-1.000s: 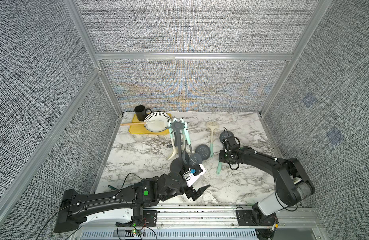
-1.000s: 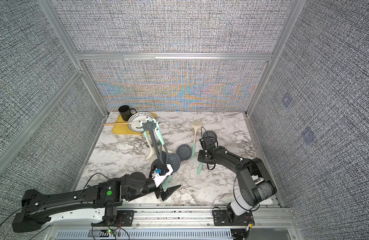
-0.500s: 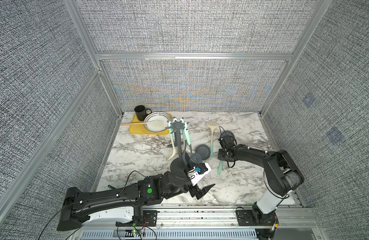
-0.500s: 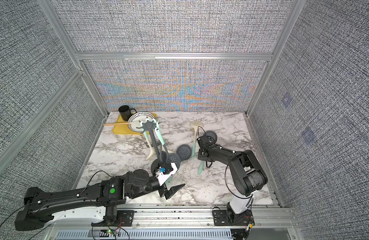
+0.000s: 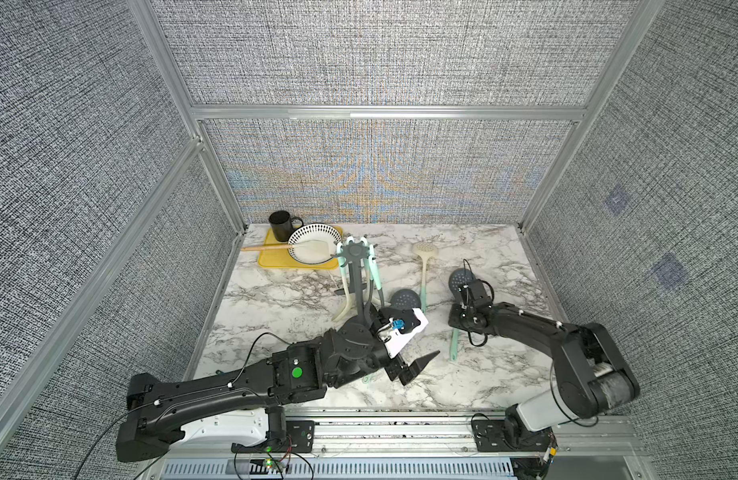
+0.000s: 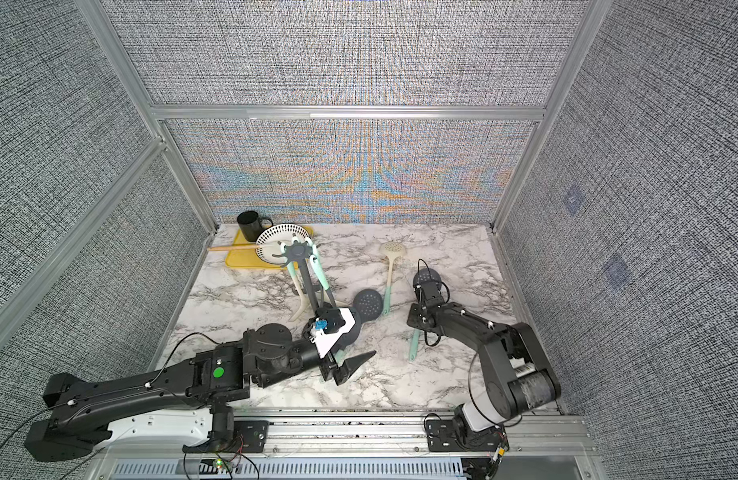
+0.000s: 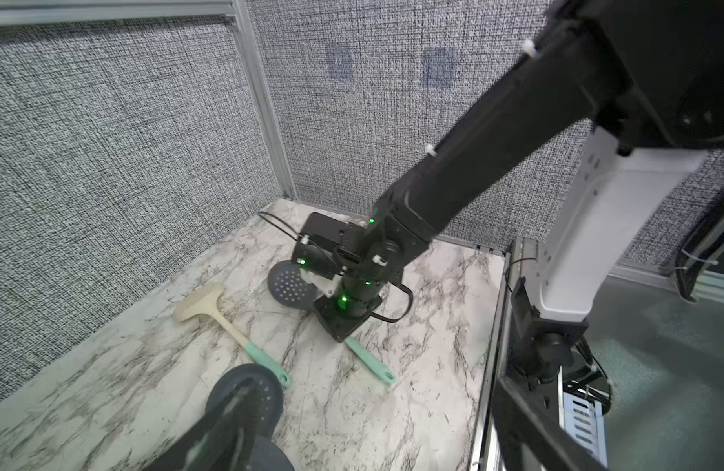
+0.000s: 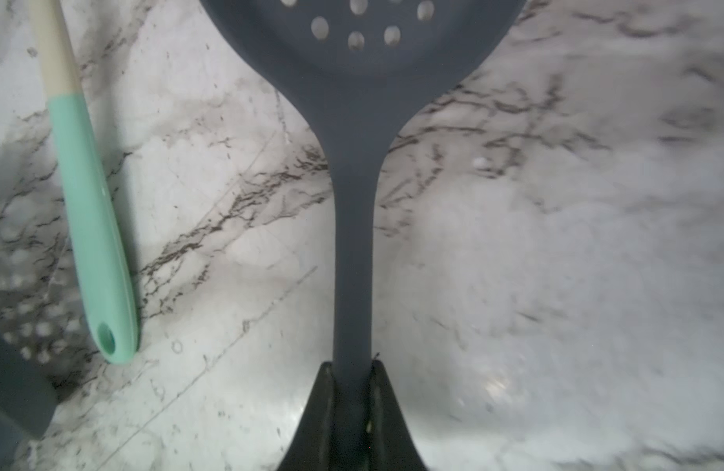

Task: Hang the skimmer on the kitchen utensil rack
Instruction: Pick up the skimmer from the center of the board.

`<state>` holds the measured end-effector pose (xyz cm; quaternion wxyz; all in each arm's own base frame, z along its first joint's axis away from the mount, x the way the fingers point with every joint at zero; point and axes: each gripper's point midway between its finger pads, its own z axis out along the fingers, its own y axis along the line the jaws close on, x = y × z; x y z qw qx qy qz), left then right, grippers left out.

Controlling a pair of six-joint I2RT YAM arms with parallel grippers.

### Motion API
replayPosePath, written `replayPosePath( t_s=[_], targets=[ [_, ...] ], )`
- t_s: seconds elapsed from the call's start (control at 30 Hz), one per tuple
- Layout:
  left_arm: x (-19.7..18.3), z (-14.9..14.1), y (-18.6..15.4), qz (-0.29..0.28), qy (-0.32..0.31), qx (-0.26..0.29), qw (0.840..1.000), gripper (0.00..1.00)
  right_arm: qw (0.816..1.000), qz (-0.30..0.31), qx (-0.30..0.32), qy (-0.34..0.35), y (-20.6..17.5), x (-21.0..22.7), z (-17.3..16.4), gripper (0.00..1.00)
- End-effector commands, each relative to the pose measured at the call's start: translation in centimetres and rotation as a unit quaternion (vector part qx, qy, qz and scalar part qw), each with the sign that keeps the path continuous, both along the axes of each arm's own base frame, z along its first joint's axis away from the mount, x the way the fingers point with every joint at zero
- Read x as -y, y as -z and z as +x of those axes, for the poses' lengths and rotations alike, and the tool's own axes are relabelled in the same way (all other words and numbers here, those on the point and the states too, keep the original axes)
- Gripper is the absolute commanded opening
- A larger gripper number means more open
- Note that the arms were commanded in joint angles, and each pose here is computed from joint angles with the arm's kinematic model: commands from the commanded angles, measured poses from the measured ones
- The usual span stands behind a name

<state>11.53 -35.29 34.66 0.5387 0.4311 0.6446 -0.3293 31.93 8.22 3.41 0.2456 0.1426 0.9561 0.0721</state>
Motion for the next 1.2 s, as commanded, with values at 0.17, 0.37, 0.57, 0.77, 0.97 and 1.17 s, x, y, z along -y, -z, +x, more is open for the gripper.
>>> replayPosePath(
  t_s=[0.17, 0.37, 0.57, 0.77, 0.97, 1.17],
  targets=[
    [-0.7, 4.0, -4.5, -0.007, -0.027, -0.035, 0.999, 0.9, 0.972, 0.052, 0.221, -0.063, -11.6, -0.3, 1.1, 0.0],
    [-3.2, 7.8, -7.4, 0.0, -0.067, -0.066, 0.996, 0.91, 0.888, 0.071, 0.425, -0.159, -24.1, -2.7, 0.5, 0.0],
    [-8.0, 9.9, -9.6, -0.017, -0.128, -0.086, 0.988, 0.92, 0.789, 0.008, 0.538, -0.296, -32.0, -6.2, 0.1, 0.0],
    [-12.9, 8.9, -11.1, -0.021, -0.175, -0.073, 0.982, 0.92, 0.678, -0.132, 0.59, -0.418, -35.3, -10.6, -1.5, 0.0],
    [-17.3, 7.4, -11.5, -0.028, -0.225, -0.064, 0.972, 0.92, 0.516, -0.318, 0.617, -0.501, -34.8, -13.7, -4.3, 0.0],
    [-18.3, 6.4, -12.2, -0.038, -0.225, -0.07, 0.971, 0.92, 0.394, -0.441, 0.599, -0.54, -34.7, -14.4, -6.2, 0.0]
  ],
)
